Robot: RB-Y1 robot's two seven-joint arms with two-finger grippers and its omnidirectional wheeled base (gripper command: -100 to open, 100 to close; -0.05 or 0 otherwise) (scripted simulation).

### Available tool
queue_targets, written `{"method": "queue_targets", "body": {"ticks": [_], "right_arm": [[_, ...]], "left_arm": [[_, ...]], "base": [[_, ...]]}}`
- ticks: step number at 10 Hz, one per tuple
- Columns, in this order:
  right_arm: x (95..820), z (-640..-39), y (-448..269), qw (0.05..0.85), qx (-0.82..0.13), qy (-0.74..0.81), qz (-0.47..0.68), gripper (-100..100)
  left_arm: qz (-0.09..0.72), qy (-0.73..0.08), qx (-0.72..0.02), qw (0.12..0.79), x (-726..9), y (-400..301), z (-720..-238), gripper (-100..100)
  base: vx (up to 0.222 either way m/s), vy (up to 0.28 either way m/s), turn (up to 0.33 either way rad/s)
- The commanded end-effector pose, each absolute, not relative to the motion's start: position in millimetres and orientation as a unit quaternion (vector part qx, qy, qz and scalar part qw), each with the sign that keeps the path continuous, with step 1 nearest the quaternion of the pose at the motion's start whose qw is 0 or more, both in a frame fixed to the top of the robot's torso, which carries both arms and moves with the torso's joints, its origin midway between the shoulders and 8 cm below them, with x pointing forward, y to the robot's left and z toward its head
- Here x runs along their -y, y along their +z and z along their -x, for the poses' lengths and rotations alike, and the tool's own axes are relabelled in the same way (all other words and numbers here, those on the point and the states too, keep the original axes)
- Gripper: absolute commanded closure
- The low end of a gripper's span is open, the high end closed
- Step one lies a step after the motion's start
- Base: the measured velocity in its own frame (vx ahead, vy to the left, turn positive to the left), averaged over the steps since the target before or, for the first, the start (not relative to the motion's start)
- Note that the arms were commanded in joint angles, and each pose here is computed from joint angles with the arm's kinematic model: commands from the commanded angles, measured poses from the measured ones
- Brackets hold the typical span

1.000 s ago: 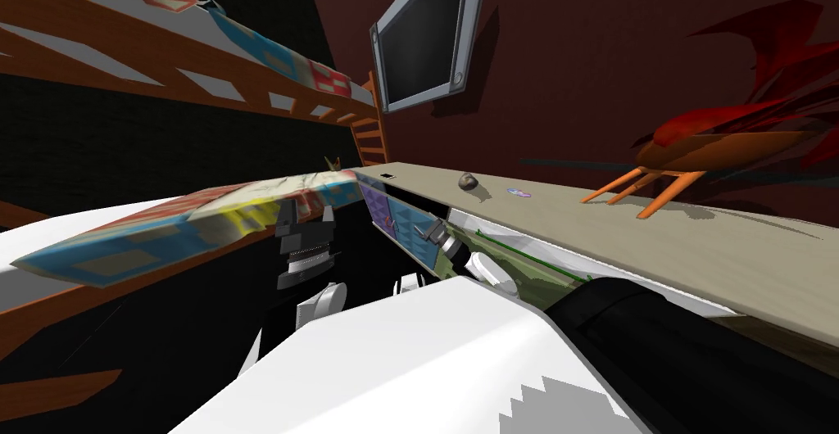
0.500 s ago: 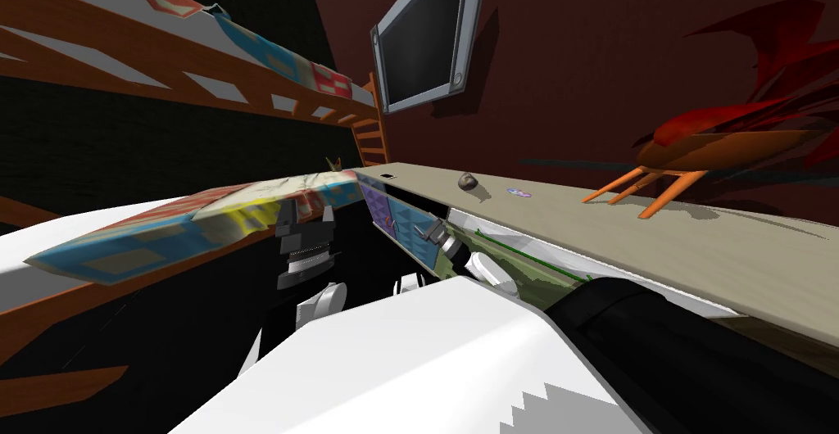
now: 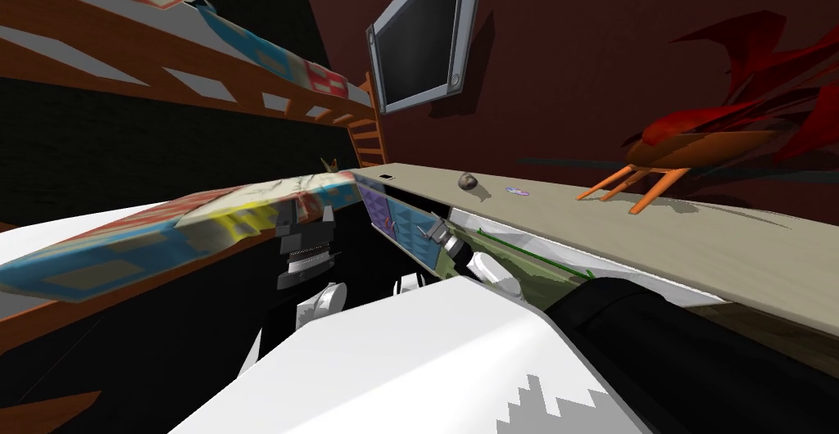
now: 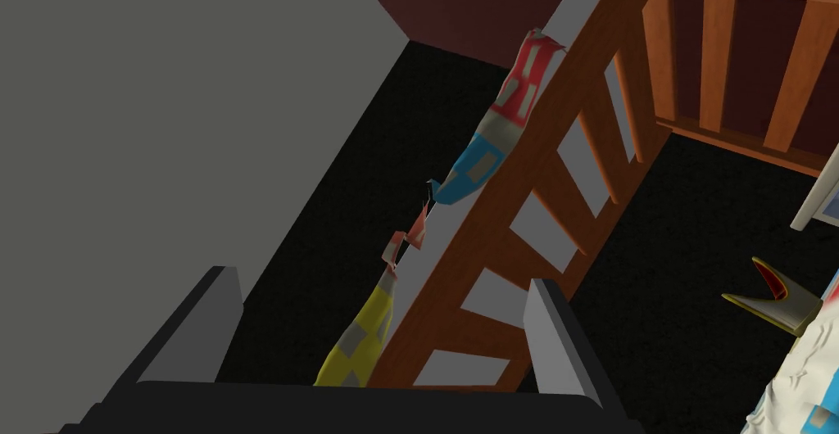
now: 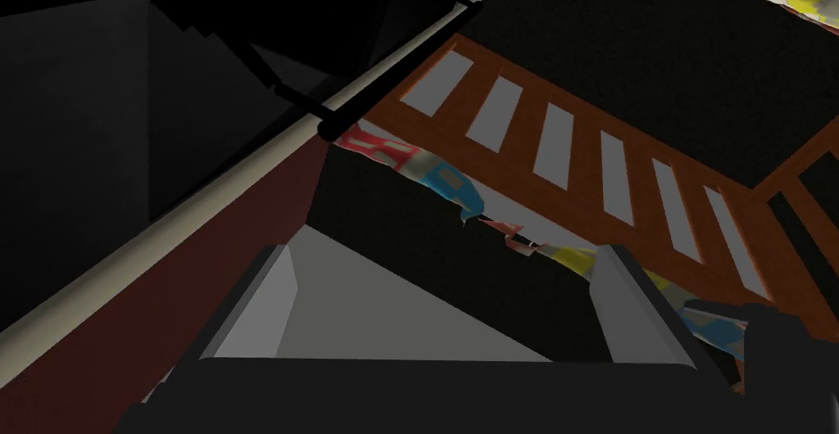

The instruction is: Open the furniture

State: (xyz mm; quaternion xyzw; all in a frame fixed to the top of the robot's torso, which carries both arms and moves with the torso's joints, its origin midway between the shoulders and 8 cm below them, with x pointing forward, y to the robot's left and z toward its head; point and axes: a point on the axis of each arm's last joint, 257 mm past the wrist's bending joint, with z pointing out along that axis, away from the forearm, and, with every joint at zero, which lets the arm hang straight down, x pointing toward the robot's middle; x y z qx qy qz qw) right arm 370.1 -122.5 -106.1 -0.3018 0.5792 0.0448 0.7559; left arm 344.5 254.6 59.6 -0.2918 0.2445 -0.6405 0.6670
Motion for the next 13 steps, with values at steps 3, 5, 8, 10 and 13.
{"method": "queue_targets", "body": {"ticks": [3,5,8,10,13], "right_arm": [[152,-378,-111,0.744,-0.564,-0.057,0.353,-100],[166,-382,-113,0.734,-0.555,-0.105,0.377,-100],[190,-387,-115,0.712,-0.535,-0.183,0.415,-100],[200,-389,-114,0.701,-0.524,-0.219,0.432,-100],[221,-392,-112,0.675,-0.497,-0.287,0.464,-100]], "left_arm": [[0.292,-0.64,-0.245,0.667,-255,60,-345,0],[0.292,-0.64,-0.245,0.667,-255,60,-345,0],[0.292,-0.64,-0.245,0.667,-255,60,-345,0],[0.292,-0.64,-0.245,0.667,-255,60,-345,0],[0.292,-0.64,-0.245,0.667,-255,60,-345,0]], "base": [[0.05,0.102,-0.106],[0.036,0.101,-0.117],[0.047,0.112,-0.114],[0.042,0.1,-0.103],[0.037,0.1,-0.115]]}}
